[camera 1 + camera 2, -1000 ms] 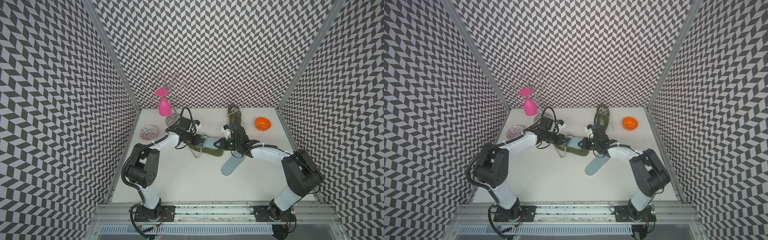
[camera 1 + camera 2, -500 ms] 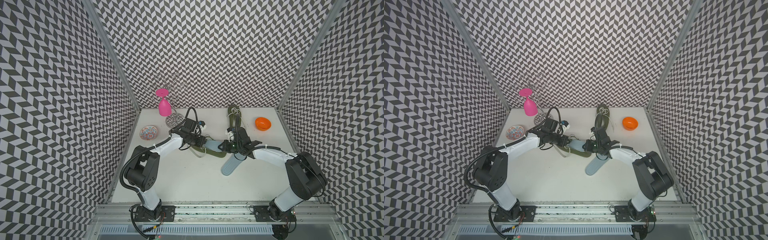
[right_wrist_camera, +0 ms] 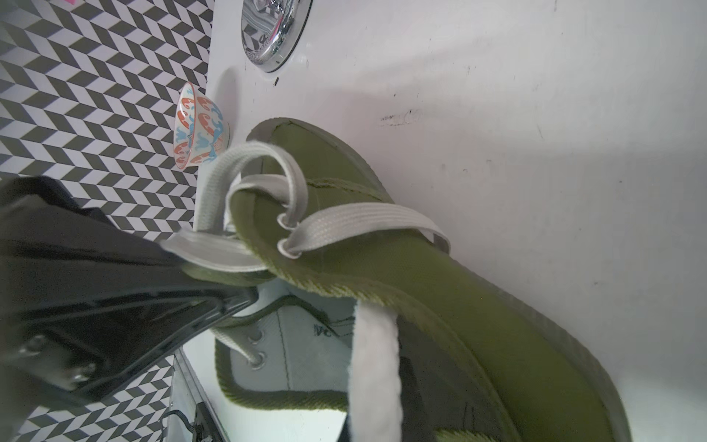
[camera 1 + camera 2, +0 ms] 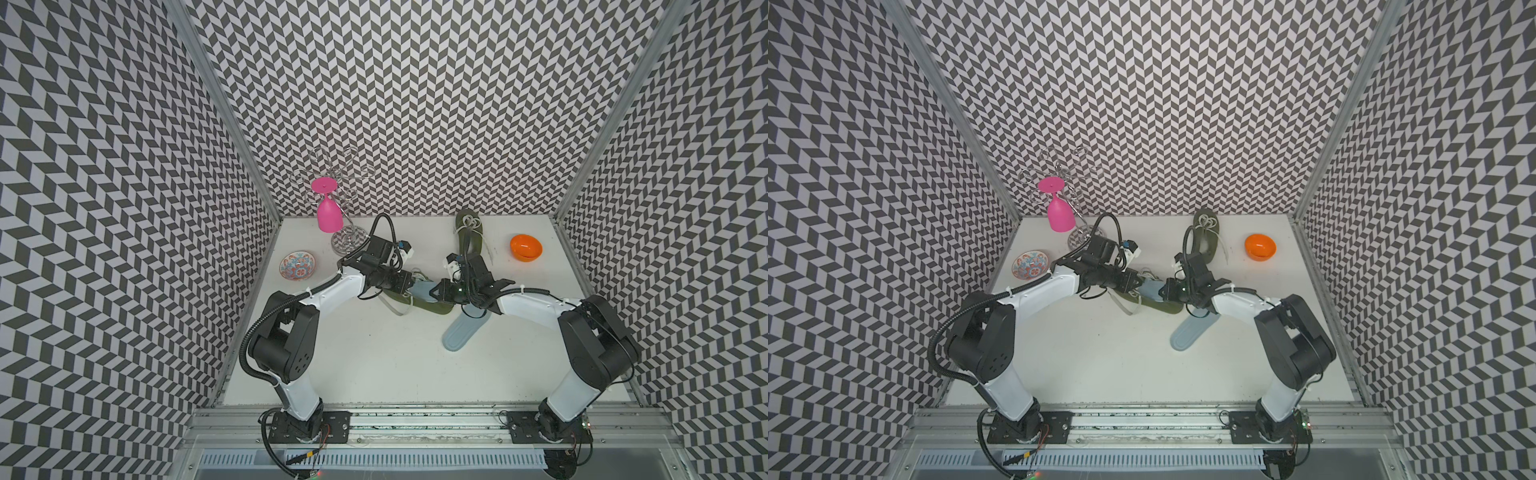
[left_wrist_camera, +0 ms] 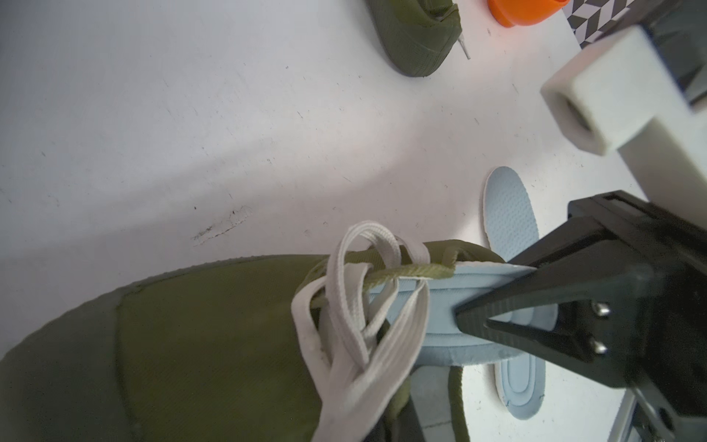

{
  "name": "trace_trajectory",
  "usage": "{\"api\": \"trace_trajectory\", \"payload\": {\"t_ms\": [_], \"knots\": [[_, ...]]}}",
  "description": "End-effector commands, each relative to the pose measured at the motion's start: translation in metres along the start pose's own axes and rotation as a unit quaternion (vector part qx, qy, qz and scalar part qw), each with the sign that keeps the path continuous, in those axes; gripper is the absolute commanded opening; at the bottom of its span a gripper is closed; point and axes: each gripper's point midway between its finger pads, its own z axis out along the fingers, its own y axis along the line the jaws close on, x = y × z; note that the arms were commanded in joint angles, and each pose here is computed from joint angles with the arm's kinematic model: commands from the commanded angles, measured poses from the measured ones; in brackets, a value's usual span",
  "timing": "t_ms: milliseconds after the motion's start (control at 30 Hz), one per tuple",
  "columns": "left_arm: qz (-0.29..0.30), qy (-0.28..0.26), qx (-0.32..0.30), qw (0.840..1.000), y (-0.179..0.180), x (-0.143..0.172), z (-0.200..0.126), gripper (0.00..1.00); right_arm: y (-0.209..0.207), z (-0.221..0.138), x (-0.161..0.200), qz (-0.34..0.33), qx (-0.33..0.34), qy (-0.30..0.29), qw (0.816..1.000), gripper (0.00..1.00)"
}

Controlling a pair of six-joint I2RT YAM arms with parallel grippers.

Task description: Insert the insole into the shoe

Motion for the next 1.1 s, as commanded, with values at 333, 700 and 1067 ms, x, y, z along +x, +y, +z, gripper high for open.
{"api": "trace_trajectory", "payload": {"t_ms": [333,700,1067], "knots": [[0.024,-0.031,0.066,0.997,-0.028,-0.014,-0.014,0.0,0.0,0.018,-0.033,-0.034,0.058,-0.029,0.997,0.19],[-0.01,-0.062,0.005,0.998,-0.006,-0.024,-0.022,0.0,-0.013,0.005,-0.025,-0.036,0.106,0.0,0.994,0.51],[-0.023,-0.058,-0.029,0.998,0.012,-0.016,-0.014,0.0,-0.008,-0.027,-0.028,-0.033,0.103,-0.011,0.994,0.62]]}}
